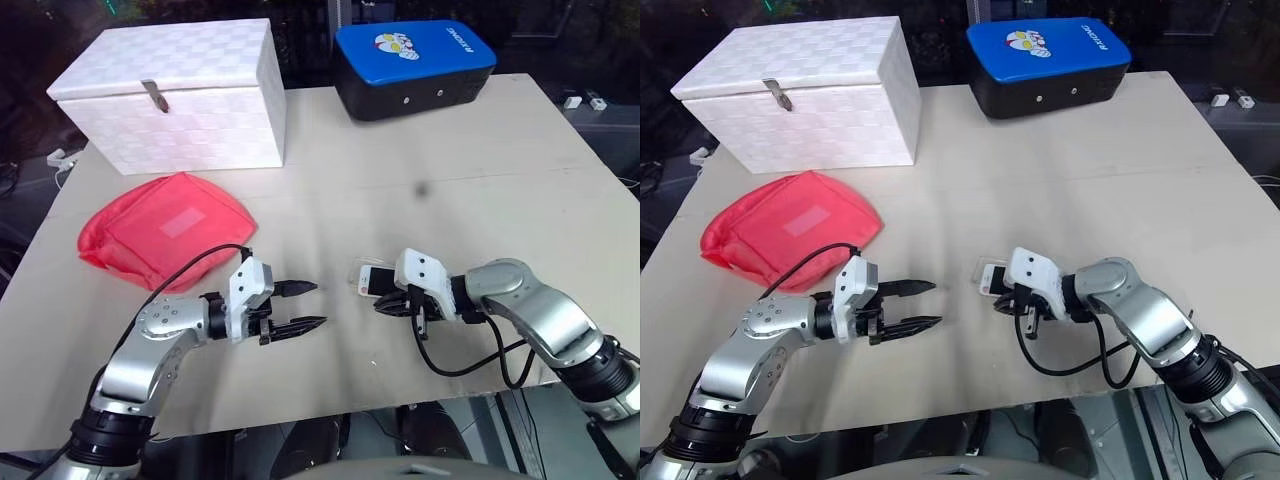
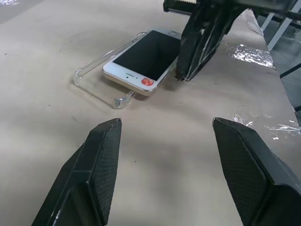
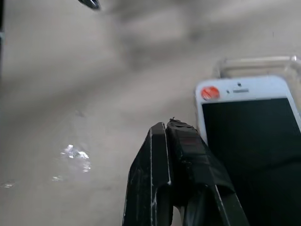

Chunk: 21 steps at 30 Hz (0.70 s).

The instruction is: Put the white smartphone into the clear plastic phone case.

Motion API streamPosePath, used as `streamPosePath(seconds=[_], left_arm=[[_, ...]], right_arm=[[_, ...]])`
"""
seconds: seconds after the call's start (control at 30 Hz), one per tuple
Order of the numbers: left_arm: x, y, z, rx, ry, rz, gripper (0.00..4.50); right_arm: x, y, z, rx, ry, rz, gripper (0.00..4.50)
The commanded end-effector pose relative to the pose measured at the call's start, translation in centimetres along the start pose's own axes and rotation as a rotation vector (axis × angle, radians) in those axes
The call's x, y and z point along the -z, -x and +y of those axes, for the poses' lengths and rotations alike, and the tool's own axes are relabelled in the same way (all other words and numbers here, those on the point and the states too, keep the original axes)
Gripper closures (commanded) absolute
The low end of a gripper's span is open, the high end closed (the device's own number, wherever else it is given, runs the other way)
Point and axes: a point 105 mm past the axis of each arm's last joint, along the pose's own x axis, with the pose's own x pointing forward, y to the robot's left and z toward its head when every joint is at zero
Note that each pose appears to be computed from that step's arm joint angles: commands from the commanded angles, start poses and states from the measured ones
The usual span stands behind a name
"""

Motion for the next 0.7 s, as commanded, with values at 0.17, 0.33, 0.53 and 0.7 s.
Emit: streamPosePath(seconds=[0.17,0.33,0.53,0.7], left_arm=[[-0.5,0.6,0.0,-0.016,-0.026,-0.007,1.38],[-0.5,0.5,-0.1,-0.016,-0.023,-0.009,1.38],[-0.5,0.4,-0.1,-0.013,-0.023,-0.012,1.38],[-0.5,0.4,-0.1,-0.011,-0.024,-0.01,1.38]], right_arm=[[-0.3,-0.2,-0.8,0.038,0.043,-0.001,4.43],[-0.4,0.1,-1.5,0.071,0.05,0.002,4.43],[-0.6,0.3,-1.8,0.077,0.062,0.0,4.43],[-1.6,0.9,-0.6,0.004,0.057,-0.053,4.43]])
